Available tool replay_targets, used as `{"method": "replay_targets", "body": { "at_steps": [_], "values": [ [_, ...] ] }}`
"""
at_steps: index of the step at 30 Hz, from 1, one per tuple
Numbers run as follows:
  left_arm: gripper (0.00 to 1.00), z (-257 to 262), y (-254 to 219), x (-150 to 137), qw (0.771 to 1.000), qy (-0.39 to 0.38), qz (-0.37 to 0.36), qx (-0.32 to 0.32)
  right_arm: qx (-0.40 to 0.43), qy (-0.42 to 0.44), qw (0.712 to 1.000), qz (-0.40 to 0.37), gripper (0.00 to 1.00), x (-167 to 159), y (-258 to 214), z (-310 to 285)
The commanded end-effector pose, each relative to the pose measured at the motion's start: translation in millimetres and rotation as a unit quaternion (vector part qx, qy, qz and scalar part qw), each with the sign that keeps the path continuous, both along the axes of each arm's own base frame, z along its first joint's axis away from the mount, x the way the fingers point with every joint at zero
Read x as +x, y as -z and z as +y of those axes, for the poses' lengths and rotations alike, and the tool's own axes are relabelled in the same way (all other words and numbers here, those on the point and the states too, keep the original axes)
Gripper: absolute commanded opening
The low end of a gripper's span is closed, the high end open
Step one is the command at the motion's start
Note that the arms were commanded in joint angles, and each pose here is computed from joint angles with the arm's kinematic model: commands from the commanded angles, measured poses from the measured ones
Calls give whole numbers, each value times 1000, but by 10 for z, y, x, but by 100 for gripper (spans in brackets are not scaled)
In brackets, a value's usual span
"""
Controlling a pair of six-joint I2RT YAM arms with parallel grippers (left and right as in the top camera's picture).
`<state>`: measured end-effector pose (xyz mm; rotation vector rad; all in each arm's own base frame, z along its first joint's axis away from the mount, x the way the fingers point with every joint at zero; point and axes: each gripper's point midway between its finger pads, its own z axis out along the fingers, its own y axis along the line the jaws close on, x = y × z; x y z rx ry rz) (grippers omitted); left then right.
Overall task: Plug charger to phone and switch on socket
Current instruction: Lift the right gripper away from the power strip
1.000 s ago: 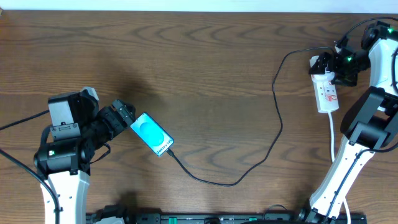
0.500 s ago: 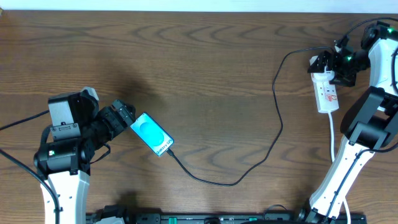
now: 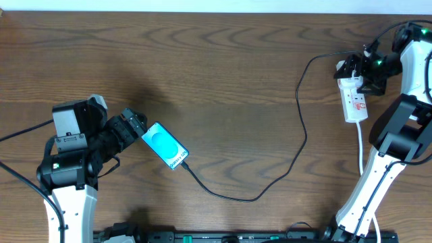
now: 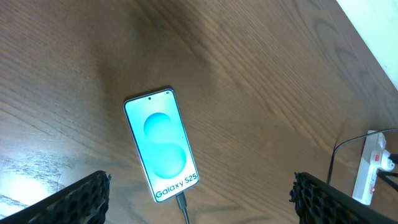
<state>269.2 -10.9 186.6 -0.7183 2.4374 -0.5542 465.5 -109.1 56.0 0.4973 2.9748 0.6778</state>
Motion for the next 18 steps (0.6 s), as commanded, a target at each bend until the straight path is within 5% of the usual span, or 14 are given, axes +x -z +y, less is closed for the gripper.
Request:
{"method": "replay_targets", "body": {
  "at_steps": [1,8,18],
  "values": [
    [94,32,5,2,1000,2,-1,11,-6,32,998,-46,99,90,-447,-216],
    [94,33,1,8,1000,2,-2,11,-100,68,989,-83,99,-130,-1277,-481],
    [94,32,3,5,1000,2,-1,11,-181,52,967,-171,99,-838,-2692,215]
  ]
}}
